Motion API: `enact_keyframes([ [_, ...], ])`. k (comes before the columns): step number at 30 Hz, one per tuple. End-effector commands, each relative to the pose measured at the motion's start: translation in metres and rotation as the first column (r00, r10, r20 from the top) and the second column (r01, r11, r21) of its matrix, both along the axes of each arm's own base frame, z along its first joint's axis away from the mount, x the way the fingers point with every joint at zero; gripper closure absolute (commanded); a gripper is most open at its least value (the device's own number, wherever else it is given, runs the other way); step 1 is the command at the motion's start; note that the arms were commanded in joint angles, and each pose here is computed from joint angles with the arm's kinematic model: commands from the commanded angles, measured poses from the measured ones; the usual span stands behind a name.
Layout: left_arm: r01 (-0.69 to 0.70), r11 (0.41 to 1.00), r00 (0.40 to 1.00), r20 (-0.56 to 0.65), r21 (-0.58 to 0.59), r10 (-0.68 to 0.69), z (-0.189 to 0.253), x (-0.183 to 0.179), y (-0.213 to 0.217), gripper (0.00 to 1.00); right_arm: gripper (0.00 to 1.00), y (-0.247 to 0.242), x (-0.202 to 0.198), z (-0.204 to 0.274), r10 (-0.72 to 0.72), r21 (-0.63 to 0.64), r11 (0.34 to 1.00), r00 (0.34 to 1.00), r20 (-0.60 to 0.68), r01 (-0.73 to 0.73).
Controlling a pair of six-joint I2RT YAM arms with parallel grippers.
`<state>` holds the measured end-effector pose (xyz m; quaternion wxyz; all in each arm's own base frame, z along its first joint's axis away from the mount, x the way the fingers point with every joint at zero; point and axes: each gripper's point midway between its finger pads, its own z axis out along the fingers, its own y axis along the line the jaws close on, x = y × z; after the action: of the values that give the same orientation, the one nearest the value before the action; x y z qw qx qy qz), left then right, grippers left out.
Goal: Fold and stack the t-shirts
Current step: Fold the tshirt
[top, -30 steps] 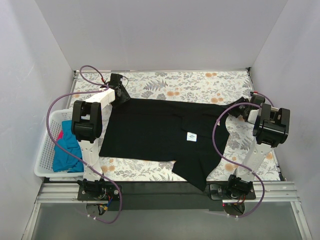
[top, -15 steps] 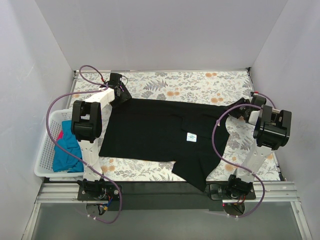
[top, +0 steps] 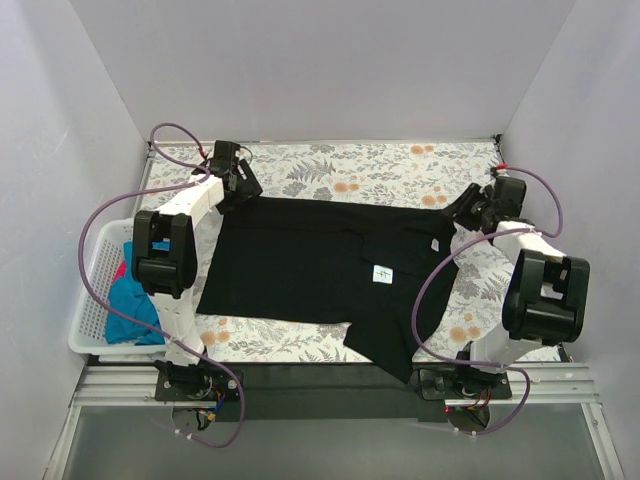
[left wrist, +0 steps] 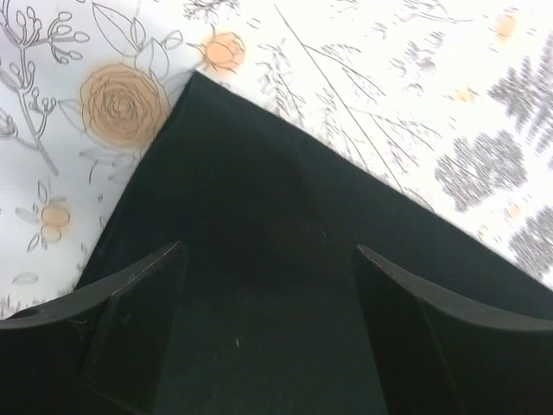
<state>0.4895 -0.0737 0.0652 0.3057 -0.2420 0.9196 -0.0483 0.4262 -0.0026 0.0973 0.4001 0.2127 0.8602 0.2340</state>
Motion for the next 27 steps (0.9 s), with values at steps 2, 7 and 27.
enact_keyframes([
  [2,0.044,0.999,0.995,0.087,-0.002,-0.043,0.052,-0.017,-0.011,0.23,0.62,0.025,-0.049,-0.018,0.047,-0.089,0.994,0.991,-0.129,-0.059],
  [7,0.105,0.994,0.991,0.077,0.011,-0.105,0.052,-0.056,-0.033,0.23,0.62,0.049,-0.088,-0.033,0.101,-0.079,0.99,0.978,-0.184,-0.117],
  [27,0.555,0.791,0.826,0.061,-0.257,-0.56,0.024,-0.163,-0.285,0.24,0.63,0.074,-0.136,-0.065,0.211,-0.023,0.974,0.937,-0.278,-0.226],
])
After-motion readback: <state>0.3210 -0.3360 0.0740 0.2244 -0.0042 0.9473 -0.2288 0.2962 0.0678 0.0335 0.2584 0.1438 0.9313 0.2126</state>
